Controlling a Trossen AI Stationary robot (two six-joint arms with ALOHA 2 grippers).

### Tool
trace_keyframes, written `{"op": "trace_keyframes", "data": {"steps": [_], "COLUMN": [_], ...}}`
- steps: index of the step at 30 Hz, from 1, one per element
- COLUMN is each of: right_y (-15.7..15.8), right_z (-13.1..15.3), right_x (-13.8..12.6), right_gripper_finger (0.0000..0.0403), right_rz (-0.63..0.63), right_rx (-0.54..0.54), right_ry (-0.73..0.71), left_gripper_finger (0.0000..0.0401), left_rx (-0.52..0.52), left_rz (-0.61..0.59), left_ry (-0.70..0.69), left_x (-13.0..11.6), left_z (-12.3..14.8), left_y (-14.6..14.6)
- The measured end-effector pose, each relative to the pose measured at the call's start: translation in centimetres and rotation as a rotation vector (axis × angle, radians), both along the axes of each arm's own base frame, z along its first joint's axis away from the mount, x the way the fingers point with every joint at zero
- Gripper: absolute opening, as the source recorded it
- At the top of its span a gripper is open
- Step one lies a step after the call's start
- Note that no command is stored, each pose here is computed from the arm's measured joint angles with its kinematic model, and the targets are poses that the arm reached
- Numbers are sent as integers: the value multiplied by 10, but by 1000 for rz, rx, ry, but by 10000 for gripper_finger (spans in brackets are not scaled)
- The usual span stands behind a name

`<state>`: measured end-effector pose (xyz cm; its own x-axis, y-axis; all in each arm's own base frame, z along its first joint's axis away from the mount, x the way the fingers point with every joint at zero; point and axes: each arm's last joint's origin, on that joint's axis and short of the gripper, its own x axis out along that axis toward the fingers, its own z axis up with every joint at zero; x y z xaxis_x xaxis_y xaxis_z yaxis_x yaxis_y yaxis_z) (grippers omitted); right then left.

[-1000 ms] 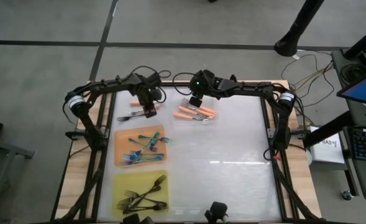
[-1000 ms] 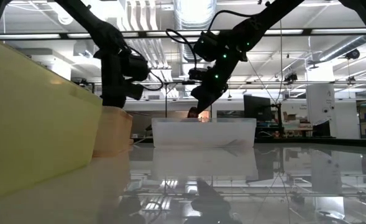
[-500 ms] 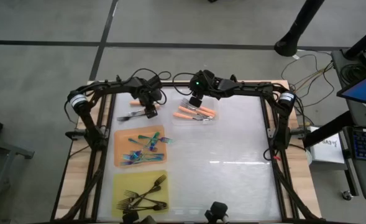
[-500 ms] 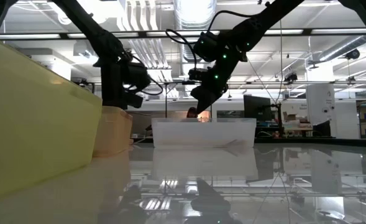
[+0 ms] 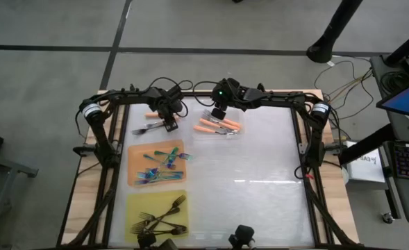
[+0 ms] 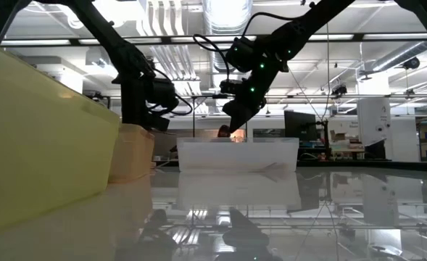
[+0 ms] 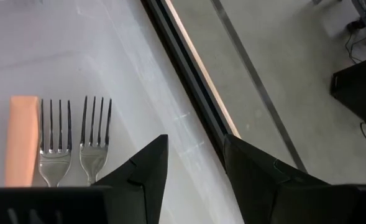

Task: Sort silverware by color (type)
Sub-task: Put the orange fork into the transparent bin

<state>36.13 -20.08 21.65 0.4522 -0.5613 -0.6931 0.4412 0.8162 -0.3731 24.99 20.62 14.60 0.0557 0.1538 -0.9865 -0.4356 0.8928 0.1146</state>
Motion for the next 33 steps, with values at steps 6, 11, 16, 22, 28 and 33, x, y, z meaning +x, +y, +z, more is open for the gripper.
{"op": "trace_keyframes", "data": {"steps": [6, 11, 16, 22, 28, 33], "right_y": [0, 0, 0, 0, 0, 0], "right_z": [0, 0, 0, 0, 0, 0], "right_x": [0, 0, 0, 0, 0, 0], "right_gripper_finger": [148, 148, 148, 148, 148, 148], "right_rz": [0, -1, -1, -7, -6, -7], "right_rx": [0, 1, 1, 4, 4, 5], "right_ry": [0, 0, 0, -5, -4, -4], "left_gripper_finger": [28, 4, 2, 2, 1, 1], "left_rx": [4, 11, 6, -10, -15, -28], "left_rz": [3, 16, 22, 12, 17, 20], "left_ry": [4, 2, 0, 17, 22, 37], "left_x": [-1, -1, 0, 1, 1, 1], "left_z": [0, 1, 7, 12, 8, 3], "left_y": [1, 1, 2, 2, 2, 2]}}
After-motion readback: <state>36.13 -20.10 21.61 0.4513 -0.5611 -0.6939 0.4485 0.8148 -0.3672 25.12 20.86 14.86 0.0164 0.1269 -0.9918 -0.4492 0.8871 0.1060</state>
